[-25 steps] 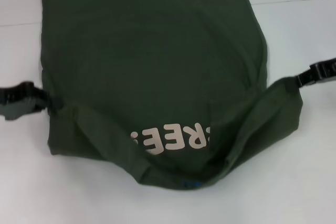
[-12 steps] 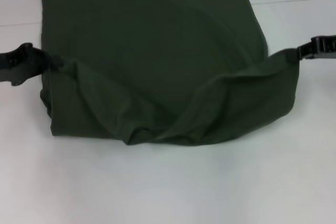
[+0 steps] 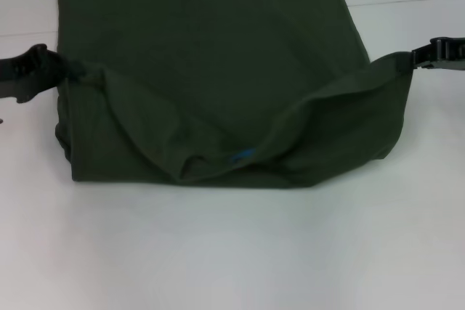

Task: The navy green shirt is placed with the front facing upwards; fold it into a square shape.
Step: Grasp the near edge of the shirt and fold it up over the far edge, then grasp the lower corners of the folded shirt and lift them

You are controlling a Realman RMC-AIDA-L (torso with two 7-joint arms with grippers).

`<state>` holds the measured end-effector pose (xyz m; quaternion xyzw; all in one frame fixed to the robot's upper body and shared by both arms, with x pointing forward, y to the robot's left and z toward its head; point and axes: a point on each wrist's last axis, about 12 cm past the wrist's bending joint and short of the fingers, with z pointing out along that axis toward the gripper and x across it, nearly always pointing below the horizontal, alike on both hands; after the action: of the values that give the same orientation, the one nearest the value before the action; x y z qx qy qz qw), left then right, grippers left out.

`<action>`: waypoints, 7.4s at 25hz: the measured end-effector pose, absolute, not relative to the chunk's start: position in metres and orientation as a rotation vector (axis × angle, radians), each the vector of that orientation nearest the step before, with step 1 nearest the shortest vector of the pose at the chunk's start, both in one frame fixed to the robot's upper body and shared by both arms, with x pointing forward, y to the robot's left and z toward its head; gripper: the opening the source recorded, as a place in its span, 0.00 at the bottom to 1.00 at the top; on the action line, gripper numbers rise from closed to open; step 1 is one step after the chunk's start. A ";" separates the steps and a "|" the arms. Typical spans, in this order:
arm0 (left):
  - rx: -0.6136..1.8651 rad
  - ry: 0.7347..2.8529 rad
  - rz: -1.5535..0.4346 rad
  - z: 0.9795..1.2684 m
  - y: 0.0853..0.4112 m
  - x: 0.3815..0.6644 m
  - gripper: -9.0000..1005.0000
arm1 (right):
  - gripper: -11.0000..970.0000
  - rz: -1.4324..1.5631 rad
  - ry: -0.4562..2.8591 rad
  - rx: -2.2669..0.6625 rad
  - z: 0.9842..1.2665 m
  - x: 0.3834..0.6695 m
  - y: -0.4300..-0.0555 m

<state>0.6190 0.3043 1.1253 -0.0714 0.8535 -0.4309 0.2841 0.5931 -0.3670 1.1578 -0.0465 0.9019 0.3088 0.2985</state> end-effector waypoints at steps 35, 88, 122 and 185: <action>-0.266 2.213 -1.071 1.122 0.313 0.625 0.01 | 0.05 0.752 2.259 -0.008 1.150 0.606 -0.363; -0.142 2.191 -0.946 1.134 0.298 0.647 0.04 | 0.05 0.526 2.187 -0.042 1.145 0.634 -0.346; -0.133 2.178 -0.947 1.142 0.295 0.653 0.08 | 0.06 0.457 2.163 -0.101 1.157 0.649 -0.337; -0.005 2.433 -1.167 1.145 0.343 0.560 0.69 | 0.61 0.614 2.626 -0.215 1.158 0.565 -0.385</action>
<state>0.5603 0.3431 1.1447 -0.0017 0.8795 -0.4219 0.2201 0.5651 -0.3849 1.1579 -0.0776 0.9477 0.2214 0.2166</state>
